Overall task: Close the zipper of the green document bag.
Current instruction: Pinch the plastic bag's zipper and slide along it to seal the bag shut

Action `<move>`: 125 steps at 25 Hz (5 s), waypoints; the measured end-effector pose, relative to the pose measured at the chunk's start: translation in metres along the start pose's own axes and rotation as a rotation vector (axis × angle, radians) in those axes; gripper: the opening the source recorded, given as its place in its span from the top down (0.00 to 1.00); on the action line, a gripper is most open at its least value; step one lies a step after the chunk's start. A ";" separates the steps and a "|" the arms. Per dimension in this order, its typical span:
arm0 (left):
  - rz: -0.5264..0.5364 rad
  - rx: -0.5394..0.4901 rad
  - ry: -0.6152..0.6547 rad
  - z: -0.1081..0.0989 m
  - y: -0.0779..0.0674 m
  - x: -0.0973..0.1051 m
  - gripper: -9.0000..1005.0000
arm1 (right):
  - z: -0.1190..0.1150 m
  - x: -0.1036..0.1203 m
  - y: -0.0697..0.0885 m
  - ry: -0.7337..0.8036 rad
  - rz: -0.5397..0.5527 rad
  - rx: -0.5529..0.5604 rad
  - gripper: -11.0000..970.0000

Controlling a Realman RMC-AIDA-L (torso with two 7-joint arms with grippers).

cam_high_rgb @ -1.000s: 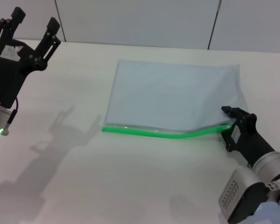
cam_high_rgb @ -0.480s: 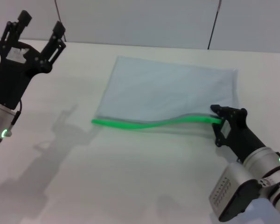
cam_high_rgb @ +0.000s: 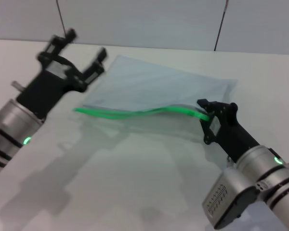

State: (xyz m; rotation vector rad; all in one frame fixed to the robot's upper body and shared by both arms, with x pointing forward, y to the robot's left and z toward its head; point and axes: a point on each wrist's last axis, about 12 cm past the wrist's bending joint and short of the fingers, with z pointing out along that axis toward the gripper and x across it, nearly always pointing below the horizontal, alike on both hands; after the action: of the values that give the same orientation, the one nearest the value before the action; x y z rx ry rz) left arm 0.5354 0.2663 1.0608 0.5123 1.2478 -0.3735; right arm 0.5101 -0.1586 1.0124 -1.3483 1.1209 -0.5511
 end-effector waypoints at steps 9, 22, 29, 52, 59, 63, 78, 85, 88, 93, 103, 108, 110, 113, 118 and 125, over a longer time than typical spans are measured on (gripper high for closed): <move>0.161 0.265 0.131 0.017 -0.024 0.014 0.19 | 0.016 -0.017 -0.007 -0.074 0.060 -0.032 0.94; 0.449 0.442 0.131 0.015 -0.042 0.022 0.20 | 0.020 -0.025 -0.007 -0.115 0.033 -0.045 0.94; 0.612 0.433 0.094 0.015 -0.044 0.023 0.20 | 0.019 -0.028 -0.007 -0.123 0.030 -0.041 0.94; 0.794 0.447 0.041 0.019 -0.046 0.021 0.43 | 0.019 -0.038 -0.006 -0.178 0.001 -0.048 0.94; 0.802 0.468 0.040 0.018 -0.047 0.022 0.67 | 0.019 -0.039 -0.005 -0.187 -0.010 -0.059 0.94; 0.825 0.486 0.033 0.018 -0.049 0.023 0.70 | 0.019 -0.041 -0.004 -0.201 -0.022 -0.065 0.94; 0.868 0.486 0.028 0.014 -0.051 0.024 0.76 | 0.019 -0.041 -0.004 -0.203 -0.019 -0.066 0.94; 0.881 0.485 0.024 0.013 -0.051 0.024 0.84 | 0.018 -0.040 -0.004 -0.200 -0.020 -0.065 0.94; 0.880 0.485 0.026 0.012 -0.052 0.025 0.87 | 0.018 -0.040 -0.004 -0.200 -0.021 -0.065 0.94; 0.878 0.487 0.028 0.012 -0.053 0.025 0.89 | 0.018 -0.040 -0.004 -0.200 -0.021 -0.065 0.94; 0.876 0.473 0.035 0.011 -0.051 0.025 0.91 | 0.018 -0.039 -0.004 -0.199 -0.024 -0.061 0.94; 0.871 0.437 0.050 0.008 -0.047 0.025 0.91 | 0.017 -0.037 -0.004 -0.192 -0.018 -0.057 0.94; 0.868 0.421 0.057 0.006 -0.046 0.026 0.90 | 0.017 -0.036 -0.004 -0.188 -0.014 -0.056 0.94; 0.864 0.402 0.066 0.004 -0.044 0.026 0.90 | 0.017 -0.034 -0.005 -0.181 -0.001 -0.053 0.94; 0.856 0.367 0.083 -0.001 -0.041 0.027 0.90 | 0.015 -0.025 -0.009 -0.164 0.036 -0.018 0.94; 0.844 0.315 0.104 -0.007 -0.036 0.027 0.90 | 0.008 -0.002 -0.014 -0.099 0.096 0.052 0.94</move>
State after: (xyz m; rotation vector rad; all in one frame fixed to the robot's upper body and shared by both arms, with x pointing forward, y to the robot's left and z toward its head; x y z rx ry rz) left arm 0.5184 0.2400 1.0274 1.2752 0.9654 0.1832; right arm 0.5204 -0.1562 1.0249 -1.2563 1.0777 -0.4365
